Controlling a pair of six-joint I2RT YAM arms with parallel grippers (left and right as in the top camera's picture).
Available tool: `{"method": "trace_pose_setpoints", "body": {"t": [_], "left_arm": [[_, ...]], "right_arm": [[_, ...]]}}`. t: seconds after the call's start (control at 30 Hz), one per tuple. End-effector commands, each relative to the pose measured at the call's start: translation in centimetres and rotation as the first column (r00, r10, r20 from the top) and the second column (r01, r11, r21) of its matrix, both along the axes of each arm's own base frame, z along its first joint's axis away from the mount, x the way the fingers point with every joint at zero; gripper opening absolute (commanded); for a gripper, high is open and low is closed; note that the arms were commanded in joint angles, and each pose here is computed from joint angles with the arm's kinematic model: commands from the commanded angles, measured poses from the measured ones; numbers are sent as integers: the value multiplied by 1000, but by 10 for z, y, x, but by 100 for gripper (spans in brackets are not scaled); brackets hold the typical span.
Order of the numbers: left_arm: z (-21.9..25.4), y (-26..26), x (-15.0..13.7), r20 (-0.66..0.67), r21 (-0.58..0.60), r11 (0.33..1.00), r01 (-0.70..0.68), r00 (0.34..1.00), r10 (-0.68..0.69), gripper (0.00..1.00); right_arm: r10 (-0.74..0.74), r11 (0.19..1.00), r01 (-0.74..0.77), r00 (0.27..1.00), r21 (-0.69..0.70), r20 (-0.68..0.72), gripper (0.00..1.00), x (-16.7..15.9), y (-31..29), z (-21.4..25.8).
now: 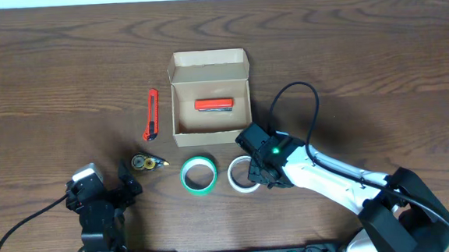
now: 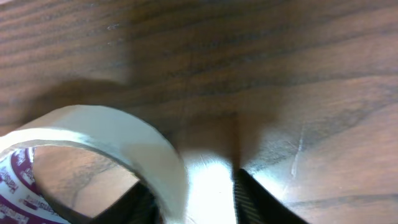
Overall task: Pack container
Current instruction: 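Move the right gripper to the clear tape roll and grasp its rim, then lift the clear tape roll into the box and release it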
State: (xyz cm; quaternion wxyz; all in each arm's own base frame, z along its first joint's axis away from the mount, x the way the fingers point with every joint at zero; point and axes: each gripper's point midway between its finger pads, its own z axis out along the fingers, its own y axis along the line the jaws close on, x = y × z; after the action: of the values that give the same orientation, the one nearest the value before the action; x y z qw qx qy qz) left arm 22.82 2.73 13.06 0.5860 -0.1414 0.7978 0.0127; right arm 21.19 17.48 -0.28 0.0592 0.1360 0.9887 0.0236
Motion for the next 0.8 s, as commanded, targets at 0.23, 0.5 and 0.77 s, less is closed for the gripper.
{"method": "trace_pose_setpoints", "body": {"t": [0.23, 0.5, 0.77], "left_arm": [[-9, 3, -1, -16, 13, 1000, -14, 1000, 14, 95], [-9, 3, -1, -16, 13, 1000, -14, 1000, 14, 96], [-9, 3, -1, -16, 13, 1000, -14, 1000, 14, 96]], "right_arm": [[15, 999, -16, 999, -37, -31, 1, -6, -4, -13], [47, 999, -48, 996, -15, -70, 1, -17, -4, 0], [85, 996, -88, 994, -31, -73, 1, -37, -24, 41]]}}
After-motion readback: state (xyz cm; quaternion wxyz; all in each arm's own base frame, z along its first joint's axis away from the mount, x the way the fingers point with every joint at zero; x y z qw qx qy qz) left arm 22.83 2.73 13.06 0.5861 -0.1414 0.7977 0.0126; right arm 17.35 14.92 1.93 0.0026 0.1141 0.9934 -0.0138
